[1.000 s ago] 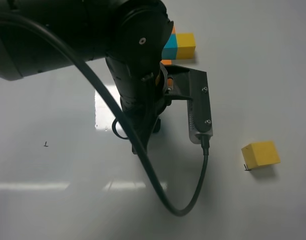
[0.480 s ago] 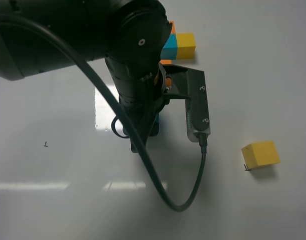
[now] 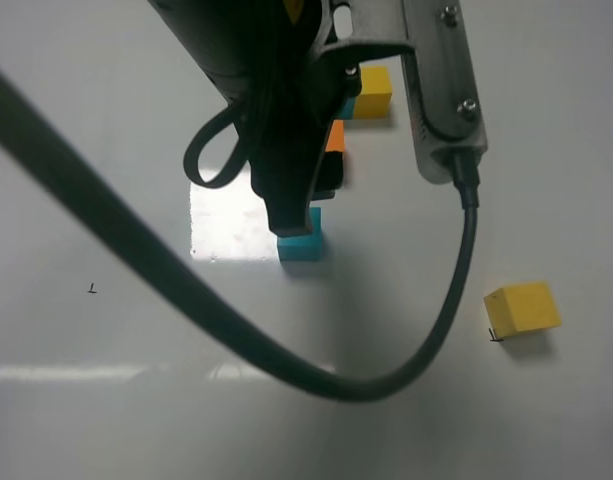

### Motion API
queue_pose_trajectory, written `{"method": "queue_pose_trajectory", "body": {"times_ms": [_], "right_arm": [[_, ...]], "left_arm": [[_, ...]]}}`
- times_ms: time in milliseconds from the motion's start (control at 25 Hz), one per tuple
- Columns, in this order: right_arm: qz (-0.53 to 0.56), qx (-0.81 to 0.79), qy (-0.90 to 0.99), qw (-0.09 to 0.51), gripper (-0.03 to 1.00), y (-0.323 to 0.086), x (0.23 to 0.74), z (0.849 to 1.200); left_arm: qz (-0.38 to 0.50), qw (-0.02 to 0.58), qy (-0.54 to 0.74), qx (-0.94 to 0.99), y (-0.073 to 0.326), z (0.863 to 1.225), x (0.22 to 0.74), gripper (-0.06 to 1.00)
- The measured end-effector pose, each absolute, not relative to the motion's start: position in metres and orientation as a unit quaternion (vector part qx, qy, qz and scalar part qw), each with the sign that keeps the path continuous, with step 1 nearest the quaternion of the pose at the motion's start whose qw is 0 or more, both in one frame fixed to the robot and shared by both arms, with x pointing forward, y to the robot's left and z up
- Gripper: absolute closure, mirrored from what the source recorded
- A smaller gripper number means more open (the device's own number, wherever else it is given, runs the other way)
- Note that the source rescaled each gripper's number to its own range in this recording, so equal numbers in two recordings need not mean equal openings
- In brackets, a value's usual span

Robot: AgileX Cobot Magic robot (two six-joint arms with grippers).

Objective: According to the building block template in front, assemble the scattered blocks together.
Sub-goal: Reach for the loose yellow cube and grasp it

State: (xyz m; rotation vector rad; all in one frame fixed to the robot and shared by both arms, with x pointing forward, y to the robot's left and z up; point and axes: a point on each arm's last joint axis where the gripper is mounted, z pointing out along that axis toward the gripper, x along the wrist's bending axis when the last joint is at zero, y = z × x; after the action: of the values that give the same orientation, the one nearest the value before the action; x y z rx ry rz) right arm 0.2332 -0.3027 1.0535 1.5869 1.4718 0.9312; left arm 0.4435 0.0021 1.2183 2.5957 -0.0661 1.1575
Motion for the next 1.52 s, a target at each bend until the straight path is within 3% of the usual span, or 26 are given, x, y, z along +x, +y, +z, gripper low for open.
{"method": "queue_pose_trajectory", "body": {"times_ms": [200, 360, 720, 880, 1000, 1280, 1520], "right_arm": [[0.365, 0.622, 0.577, 0.383, 0.81, -0.303, 0.233, 1.053], [0.365, 0.622, 0.577, 0.383, 0.82, -0.303, 0.233, 1.053], [0.365, 0.622, 0.577, 0.383, 0.82, -0.303, 0.233, 1.053], [0.365, 0.622, 0.577, 0.383, 0.82, -0.303, 0.233, 1.053], [0.365, 0.622, 0.577, 0.383, 0.82, -0.303, 0.233, 1.053], [0.365, 0.622, 0.577, 0.383, 0.82, -0.303, 0.233, 1.053], [0.365, 0.622, 0.577, 0.383, 0.82, -0.303, 0.233, 1.053]], "left_arm": [[0.409, 0.149, 0.029, 0.900, 0.017, 1.223, 0.459, 0.48], [0.410, 0.159, 0.157, 0.884, 0.048, 1.226, 0.490, 0.48], [0.437, 0.241, 0.476, 0.724, 0.200, 1.282, 0.518, 0.48], [0.429, 0.306, 0.555, 0.644, 0.259, 1.302, 0.511, 0.48], [0.430, 0.317, 0.592, 0.604, 0.290, 1.306, 0.508, 0.48], [0.444, 0.322, 0.604, 0.578, 0.307, 1.306, 0.494, 0.61], [0.432, 0.311, 0.609, 0.588, 0.307, 1.293, 0.494, 0.63]]}}
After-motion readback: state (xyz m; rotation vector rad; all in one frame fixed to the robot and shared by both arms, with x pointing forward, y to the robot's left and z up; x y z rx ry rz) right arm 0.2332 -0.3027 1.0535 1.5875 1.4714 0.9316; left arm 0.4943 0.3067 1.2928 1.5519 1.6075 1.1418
